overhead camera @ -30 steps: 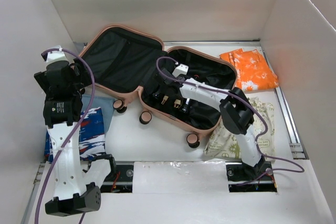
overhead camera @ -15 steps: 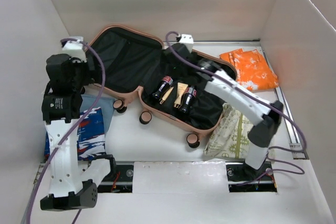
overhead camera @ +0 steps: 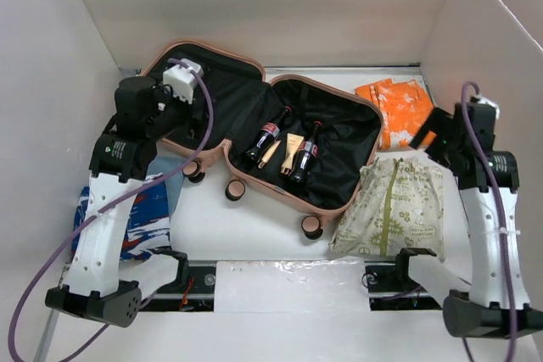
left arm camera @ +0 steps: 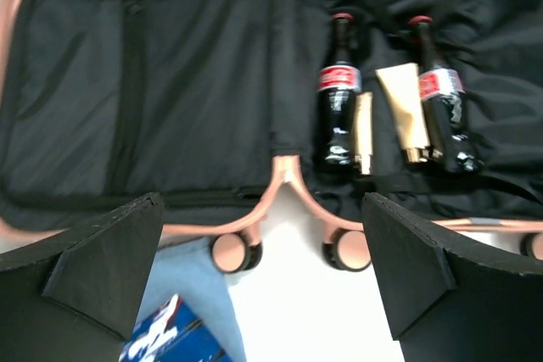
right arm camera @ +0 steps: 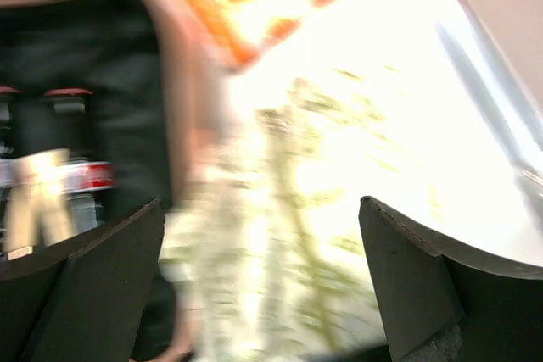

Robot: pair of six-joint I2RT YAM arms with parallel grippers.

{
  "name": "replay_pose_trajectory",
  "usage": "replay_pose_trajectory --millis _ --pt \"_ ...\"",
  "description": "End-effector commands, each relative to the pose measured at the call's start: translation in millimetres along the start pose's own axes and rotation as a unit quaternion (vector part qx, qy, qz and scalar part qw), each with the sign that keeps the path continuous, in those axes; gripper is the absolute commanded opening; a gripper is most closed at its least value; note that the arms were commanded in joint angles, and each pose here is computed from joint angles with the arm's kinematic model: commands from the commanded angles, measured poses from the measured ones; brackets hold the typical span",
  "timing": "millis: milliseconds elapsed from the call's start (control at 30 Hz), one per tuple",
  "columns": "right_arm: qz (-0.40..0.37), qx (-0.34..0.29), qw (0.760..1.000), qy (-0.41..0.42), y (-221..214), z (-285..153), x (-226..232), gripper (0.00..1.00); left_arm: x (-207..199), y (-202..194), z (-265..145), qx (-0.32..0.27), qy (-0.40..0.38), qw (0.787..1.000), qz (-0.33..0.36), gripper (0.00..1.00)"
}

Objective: Pack the luggage

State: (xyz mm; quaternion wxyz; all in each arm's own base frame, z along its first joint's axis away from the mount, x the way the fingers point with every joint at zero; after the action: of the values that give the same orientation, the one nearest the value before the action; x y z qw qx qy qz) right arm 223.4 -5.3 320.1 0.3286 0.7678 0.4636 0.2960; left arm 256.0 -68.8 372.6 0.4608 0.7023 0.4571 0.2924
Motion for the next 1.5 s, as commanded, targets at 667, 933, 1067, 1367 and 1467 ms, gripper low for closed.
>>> replay_pose_trajectory --millis 667,933,1067,1367,1467 --pt "-0.068 0.360 0.923 -0.114 -115 150 -124 1.00 -25 37 -23 -0.076 -0.008 0.997 0.028 1.00" --pt "-0.056 0.399 0.911 -0.091 -152 175 -135 1.00 -20 39 -22 -0.065 0.009 0.997 0.025 1.00" --pt "-0.059 0.403 0.910 -0.072 -159 189 -134 1.00 -16 43 -20 -0.062 0.015 0.998 0.023 1.00" --pt "-0.003 0.422 0.906 0.035 -191 212 -118 0.67 3 50 -23 -0.066 0.059 0.996 0.020 1.00" --pt "0.018 0.417 0.907 0.048 -196 213 -117 0.24 9 50 -25 -0.065 0.073 0.995 0.021 1.00"
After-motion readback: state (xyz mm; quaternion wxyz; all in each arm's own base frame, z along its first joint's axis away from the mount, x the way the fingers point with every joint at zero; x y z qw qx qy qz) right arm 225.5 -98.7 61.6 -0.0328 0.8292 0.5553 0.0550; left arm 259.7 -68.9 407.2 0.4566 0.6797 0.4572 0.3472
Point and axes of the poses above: each gripper's point midway between its finger pads, its own z axis out along the fingers, its own x axis along the line the jaws close on, y = z × x, the point moved 5 cm from there along -z, back along the fingers, and after that the axes turned 5 degrees about -z, right-handed, at the moved point
